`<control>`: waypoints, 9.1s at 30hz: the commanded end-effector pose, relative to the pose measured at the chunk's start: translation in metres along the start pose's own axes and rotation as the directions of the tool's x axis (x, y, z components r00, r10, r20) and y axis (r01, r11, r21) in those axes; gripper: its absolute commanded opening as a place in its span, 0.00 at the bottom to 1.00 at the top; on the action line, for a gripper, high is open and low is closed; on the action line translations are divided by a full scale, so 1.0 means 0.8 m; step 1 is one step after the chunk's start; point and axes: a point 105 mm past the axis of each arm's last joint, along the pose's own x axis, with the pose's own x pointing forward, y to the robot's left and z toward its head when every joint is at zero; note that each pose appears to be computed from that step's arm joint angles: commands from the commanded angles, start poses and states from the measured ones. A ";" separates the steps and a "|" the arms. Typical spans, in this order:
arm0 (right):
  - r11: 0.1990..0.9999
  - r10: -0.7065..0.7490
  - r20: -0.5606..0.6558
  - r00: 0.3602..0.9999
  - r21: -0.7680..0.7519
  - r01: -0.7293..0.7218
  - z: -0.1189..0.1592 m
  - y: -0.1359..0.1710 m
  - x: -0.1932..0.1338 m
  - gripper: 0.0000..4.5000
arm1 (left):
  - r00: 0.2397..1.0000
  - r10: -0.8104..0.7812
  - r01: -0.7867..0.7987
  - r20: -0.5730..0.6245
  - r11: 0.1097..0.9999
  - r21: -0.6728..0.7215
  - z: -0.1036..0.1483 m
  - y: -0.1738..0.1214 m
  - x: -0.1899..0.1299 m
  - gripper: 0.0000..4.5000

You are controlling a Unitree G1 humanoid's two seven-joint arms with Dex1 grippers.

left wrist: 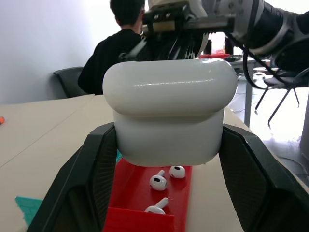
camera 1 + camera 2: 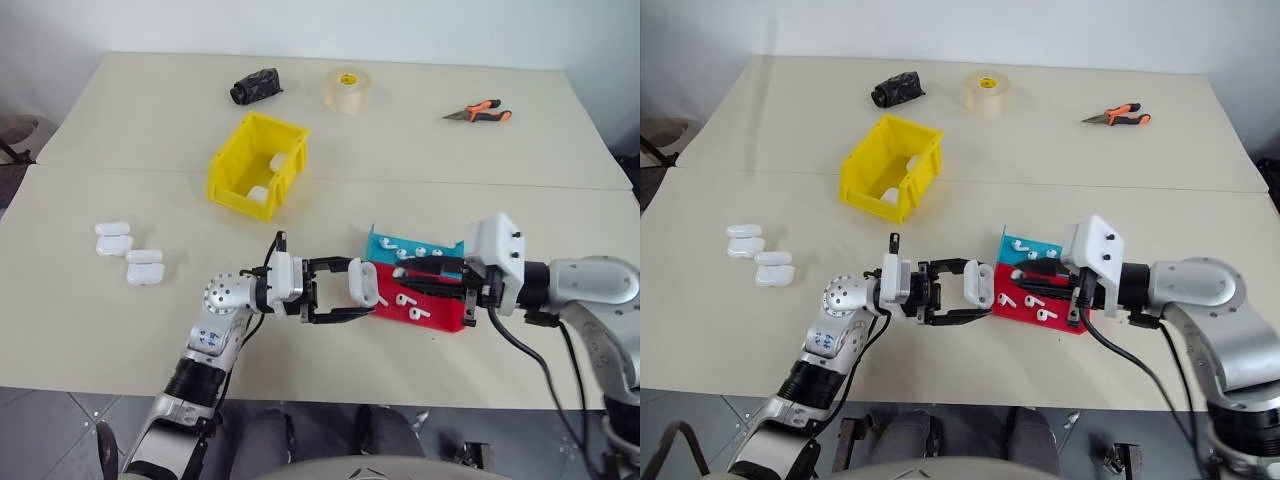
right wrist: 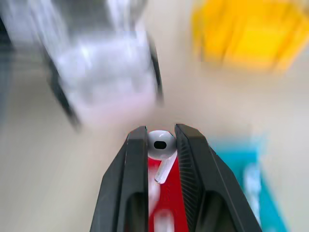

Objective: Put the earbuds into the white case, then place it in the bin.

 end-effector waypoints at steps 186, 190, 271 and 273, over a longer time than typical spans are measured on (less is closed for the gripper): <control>0.918 -0.100 0.388 0.916 0.392 -0.066 0.043 -0.016 0.003 0.16 | 0.996 0.093 -0.093 0.002 0.995 0.021 0.021 0.053 0.018 0.62; 0.902 -0.145 0.404 0.903 0.430 -0.047 0.033 -0.004 0.013 0.16 | 0.995 0.093 -0.093 0.027 0.996 0.003 0.026 0.055 0.023 0.62; 0.957 -0.136 0.027 0.990 0.262 0.125 -0.033 -0.036 -0.002 0.01 | 0.920 0.038 0.030 -0.390 0.986 0.167 0.016 0.050 -0.011 0.62; 0.963 -0.169 0.087 0.982 0.229 0.145 -0.027 -0.037 -0.016 0.01 | 0.928 0.075 -0.016 -0.364 0.987 0.162 0.024 0.050 -0.022 0.62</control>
